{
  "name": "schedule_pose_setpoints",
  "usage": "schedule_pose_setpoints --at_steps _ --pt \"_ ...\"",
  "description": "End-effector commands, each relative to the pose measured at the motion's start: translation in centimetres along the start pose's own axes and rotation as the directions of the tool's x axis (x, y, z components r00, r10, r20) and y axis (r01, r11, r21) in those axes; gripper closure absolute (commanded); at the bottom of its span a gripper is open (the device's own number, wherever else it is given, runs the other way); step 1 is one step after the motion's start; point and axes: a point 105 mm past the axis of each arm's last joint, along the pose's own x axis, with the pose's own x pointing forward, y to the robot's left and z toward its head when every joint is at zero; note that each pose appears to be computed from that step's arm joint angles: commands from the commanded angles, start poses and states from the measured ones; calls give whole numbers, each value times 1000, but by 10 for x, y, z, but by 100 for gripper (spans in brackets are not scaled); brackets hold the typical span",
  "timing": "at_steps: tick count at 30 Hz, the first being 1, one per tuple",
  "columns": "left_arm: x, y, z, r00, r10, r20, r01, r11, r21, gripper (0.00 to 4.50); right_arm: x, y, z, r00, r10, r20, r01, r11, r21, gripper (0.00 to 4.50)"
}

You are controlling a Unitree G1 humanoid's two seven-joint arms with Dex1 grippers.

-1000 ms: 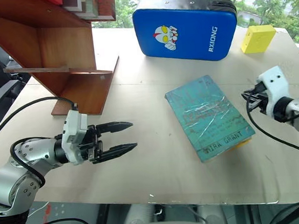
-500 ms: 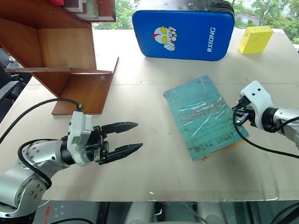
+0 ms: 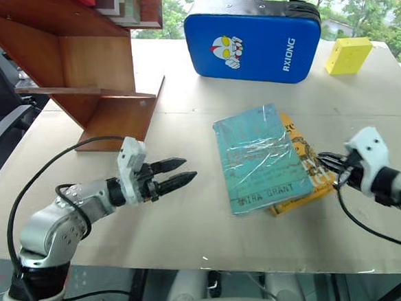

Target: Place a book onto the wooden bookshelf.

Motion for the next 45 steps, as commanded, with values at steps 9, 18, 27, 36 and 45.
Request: schedule_pose_setpoints --at_steps 9,18,27,36,45 --pt "37 23 -4 993 -113 -43 67 810 -582 123 -70 26 28 968 227 106 -213 968 -132 5" --pt "96 10 -8 972 -236 10 169 669 -723 123 -68 30 38 957 261 123 -238 955 -176 5" --pt "123 -9 -12 945 -315 91 271 590 -761 286 -66 42 35 961 238 139 -213 962 -171 0" --pt "49 11 37 933 -282 222 359 701 -617 445 -56 46 47 945 235 229 -202 967 -157 0" --pt "-6 -28 174 973 -133 187 -11 786 618 445 -15 39 69 869 319 378 -274 947 -169 0"
